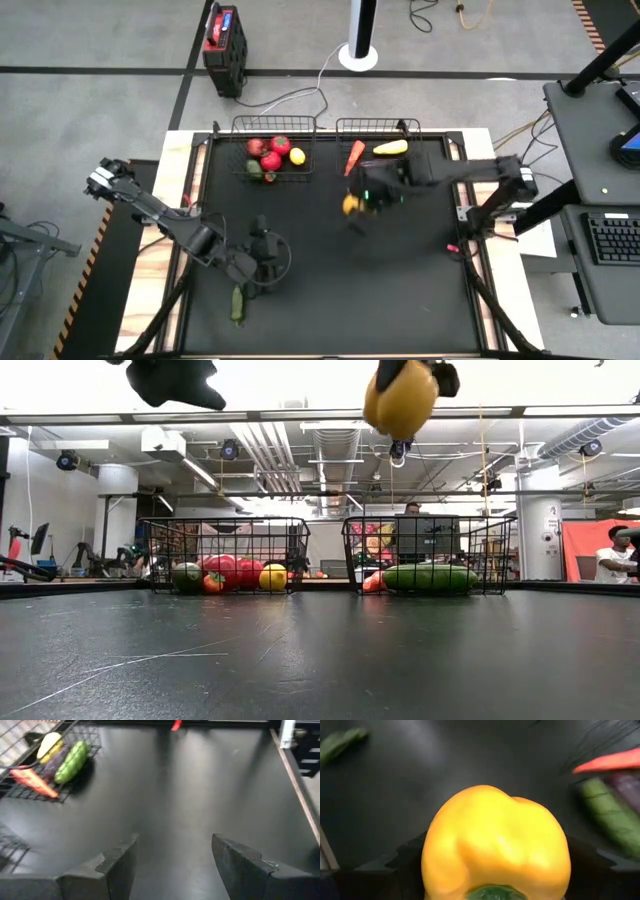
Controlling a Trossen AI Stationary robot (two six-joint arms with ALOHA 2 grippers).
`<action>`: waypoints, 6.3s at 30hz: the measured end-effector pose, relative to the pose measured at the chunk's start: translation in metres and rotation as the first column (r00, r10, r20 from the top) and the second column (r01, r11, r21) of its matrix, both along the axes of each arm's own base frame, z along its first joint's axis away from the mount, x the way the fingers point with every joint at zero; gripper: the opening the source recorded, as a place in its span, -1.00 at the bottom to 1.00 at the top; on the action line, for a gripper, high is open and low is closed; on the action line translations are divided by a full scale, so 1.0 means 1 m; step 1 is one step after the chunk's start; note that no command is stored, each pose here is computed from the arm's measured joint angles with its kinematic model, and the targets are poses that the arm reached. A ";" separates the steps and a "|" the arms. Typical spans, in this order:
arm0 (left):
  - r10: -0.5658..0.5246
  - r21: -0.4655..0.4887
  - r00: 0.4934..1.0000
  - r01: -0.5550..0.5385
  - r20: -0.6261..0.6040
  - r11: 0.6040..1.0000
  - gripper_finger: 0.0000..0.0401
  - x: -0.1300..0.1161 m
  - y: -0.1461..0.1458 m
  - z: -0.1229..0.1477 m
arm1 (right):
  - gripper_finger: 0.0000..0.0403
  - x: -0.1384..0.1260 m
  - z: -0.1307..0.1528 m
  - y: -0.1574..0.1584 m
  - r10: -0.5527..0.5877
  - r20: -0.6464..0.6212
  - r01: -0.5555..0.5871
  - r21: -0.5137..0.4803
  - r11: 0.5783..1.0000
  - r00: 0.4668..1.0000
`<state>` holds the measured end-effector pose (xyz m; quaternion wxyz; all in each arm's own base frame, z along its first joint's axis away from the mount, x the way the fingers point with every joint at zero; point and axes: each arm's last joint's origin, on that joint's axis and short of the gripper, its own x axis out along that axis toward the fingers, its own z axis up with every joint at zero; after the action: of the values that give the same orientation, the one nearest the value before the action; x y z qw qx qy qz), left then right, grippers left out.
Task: Sort produce into baskets
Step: Put the bell pepper into the right wire basket, then put the chili pepper into the right wire basket
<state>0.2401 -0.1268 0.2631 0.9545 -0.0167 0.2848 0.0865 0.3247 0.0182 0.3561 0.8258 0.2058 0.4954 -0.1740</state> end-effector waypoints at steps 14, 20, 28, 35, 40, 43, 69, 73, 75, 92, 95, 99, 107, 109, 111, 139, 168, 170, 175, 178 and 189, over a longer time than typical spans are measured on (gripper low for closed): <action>0.003 0.036 1.000 -0.002 -0.031 0.999 0.16 0.010 -0.017 -0.021 | 0.63 -0.044 0.006 -0.173 -0.374 -0.050 0.371 -0.065 0.926 0.926; -0.003 0.073 1.000 0.005 -0.031 0.997 0.16 0.011 -0.016 -0.020 | 0.63 -0.069 -0.011 -0.212 -0.490 -0.101 0.489 -0.032 0.871 0.866; 0.017 0.108 1.000 -0.015 -0.016 0.994 0.16 0.011 -0.015 -0.019 | 0.63 -0.079 -0.046 -0.248 -0.516 -0.208 0.540 0.077 0.838 0.831; 0.027 0.105 1.000 -0.026 -0.002 0.994 0.16 0.012 -0.015 -0.018 | 0.63 -0.067 -0.086 -0.274 -0.436 -0.362 0.503 0.114 0.857 0.824; 0.027 0.104 1.000 -0.027 -0.001 0.994 0.16 0.012 -0.015 -0.018 | 0.63 -0.060 -0.104 -0.286 -0.397 -0.410 0.480 0.119 0.869 0.821; 0.028 0.105 1.000 -0.028 -0.001 0.994 0.16 0.012 -0.015 -0.018 | 0.63 -0.059 -0.111 -0.290 -0.372 -0.432 0.455 0.104 0.884 0.821; 0.029 0.106 1.000 -0.029 -0.001 0.994 0.16 0.012 -0.015 -0.018 | 0.63 -0.063 -0.135 -0.291 -0.105 -0.570 0.173 0.066 0.983 0.815; 0.029 0.106 1.000 -0.029 -0.001 0.994 0.16 0.012 -0.015 -0.018 | 0.63 -0.063 -0.139 -0.291 -0.111 -0.561 0.173 0.058 0.983 0.820; 0.029 0.107 1.000 -0.029 -0.002 0.994 0.16 0.011 -0.015 -0.019 | 0.63 -0.062 -0.140 -0.292 -0.113 -0.557 0.173 0.055 0.983 0.823; 0.028 0.110 1.000 -0.028 -0.003 0.994 0.16 0.011 -0.015 -0.019 | 0.81 -0.061 -0.140 -0.292 -0.119 -0.537 0.183 0.068 0.981 0.835; 0.028 0.110 1.000 -0.027 -0.002 0.994 0.16 0.011 -0.015 -0.019 | 0.81 -0.061 -0.140 -0.292 -0.118 -0.537 0.182 0.068 0.981 0.835; 0.028 0.110 1.000 -0.028 -0.002 0.994 0.16 0.011 -0.015 -0.019 | 0.81 -0.061 -0.138 -0.292 -0.121 -0.533 0.182 0.064 0.981 0.838; 0.036 0.098 0.999 -0.036 0.001 0.995 0.16 0.011 -0.015 -0.019 | 0.81 -0.063 -0.108 -0.289 -0.151 -0.472 0.178 0.013 0.984 0.869; 0.041 0.090 0.999 -0.041 0.003 0.995 0.16 0.011 -0.015 -0.019 | 0.81 -0.065 -0.095 -0.287 -0.166 -0.442 0.180 -0.011 0.984 0.882; 0.045 0.082 0.999 -0.046 0.004 0.996 0.16 0.011 -0.015 -0.019 | 0.81 -0.066 -0.080 -0.283 -0.185 -0.409 0.187 -0.035 0.982 0.894; 0.200 -0.527 0.794 -0.546 -0.575 0.651 0.16 -0.051 -0.062 -0.014 | 0.81 -0.017 0.049 -0.093 0.172 0.220 -0.101 -0.300 0.948 0.960; 0.402 -0.141 0.443 -0.793 -0.802 0.593 0.16 -0.049 -0.097 -0.085 | 0.81 0.009 0.031 -0.052 0.256 0.158 -0.193 -0.332 0.923 0.954; 0.411 -0.129 0.435 -0.796 -0.801 0.591 0.16 -0.049 -0.096 -0.089 | 0.81 0.009 0.031 -0.052 0.256 0.158 -0.193 -0.332 0.923 0.954; 0.416 -0.133 0.435 -0.802 -0.799 0.582 0.16 -0.048 -0.094 -0.099 | 0.81 0.009 0.031 -0.052 0.249 0.162 -0.186 -0.327 0.927 0.955; 0.429 -0.113 0.424 -0.804 -0.798 0.584 0.16 -0.049 -0.092 -0.104 | 0.81 0.009 0.031 -0.052 0.249 0.162 -0.186 -0.327 0.927 0.955; 0.374 -0.103 0.486 -0.706 -0.790 0.700 -0.12 -0.047 -0.094 -0.107 | 0.81 0.009 0.030 -0.045 0.268 0.161 -0.206 -0.324 0.923 0.950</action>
<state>0.1928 -0.2205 0.1566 0.6544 -0.2754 0.6238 0.3267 0.3341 -0.0264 0.3864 0.9086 0.0313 0.3975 -0.1246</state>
